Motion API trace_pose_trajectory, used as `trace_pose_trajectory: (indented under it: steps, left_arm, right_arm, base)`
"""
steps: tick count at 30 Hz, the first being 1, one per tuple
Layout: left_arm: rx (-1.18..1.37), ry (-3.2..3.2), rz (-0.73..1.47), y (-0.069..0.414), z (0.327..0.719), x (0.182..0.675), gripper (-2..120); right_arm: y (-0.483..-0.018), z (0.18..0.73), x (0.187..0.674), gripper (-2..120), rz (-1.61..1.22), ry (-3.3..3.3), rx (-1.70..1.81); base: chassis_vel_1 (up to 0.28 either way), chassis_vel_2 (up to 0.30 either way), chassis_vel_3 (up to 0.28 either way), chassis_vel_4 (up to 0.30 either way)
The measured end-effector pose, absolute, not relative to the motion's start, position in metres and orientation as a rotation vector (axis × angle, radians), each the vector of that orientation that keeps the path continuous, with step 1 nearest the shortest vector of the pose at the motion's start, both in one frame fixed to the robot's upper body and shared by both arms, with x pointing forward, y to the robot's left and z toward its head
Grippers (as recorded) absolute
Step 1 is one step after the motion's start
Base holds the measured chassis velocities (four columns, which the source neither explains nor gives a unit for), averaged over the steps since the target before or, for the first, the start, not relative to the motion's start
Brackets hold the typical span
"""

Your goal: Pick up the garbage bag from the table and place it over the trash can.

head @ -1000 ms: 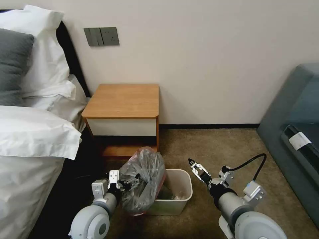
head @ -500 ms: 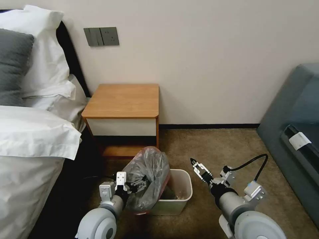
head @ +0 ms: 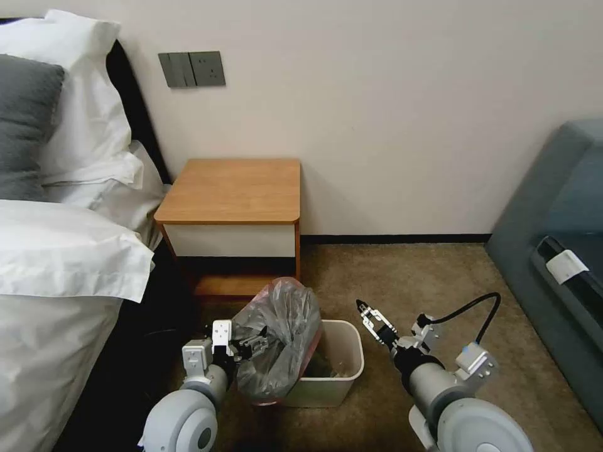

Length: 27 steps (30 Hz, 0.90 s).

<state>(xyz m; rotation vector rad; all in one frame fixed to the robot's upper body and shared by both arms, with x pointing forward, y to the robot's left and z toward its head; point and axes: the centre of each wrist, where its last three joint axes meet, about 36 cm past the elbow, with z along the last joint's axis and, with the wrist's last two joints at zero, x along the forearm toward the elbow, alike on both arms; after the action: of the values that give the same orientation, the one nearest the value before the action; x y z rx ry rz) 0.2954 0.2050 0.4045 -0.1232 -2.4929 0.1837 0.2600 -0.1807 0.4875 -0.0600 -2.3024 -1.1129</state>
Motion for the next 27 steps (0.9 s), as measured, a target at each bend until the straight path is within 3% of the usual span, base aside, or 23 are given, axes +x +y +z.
trace_pose_trajectory:
  steps: [14, 19, 23, 27]
  left_arm:
    - [-0.146, -2.468, 0.133, 0.198, 0.393, 0.297, 95]
    - [-0.153, -2.46, 0.123, 0.198, 0.392, 0.298, 81]
    - [-0.168, -2.448, 0.128, 0.195, 0.391, 0.297, 61]
    - [-0.172, -2.439, 0.139, 0.194, 0.39, 0.298, 49]
  right_arm:
    - [-0.179, 0.481, 0.262, 100, -1.109, -2.302, -0.066]
    - [-0.179, 0.478, 0.263, 100, -1.105, -2.303, -0.068]
    - [-0.178, 0.476, 0.263, 100, -1.1, -2.304, -0.071]
    - [-0.177, 0.475, 0.264, 100, -1.099, -2.305, -0.069]
  base:
    - [0.0, 0.0, 0.0, 0.0]
    - [0.0, 0.0, 0.0, 0.0]
    - [0.0, 0.0, 0.0, 0.0]
    - [0.0, 0.0, 0.0, 0.0]
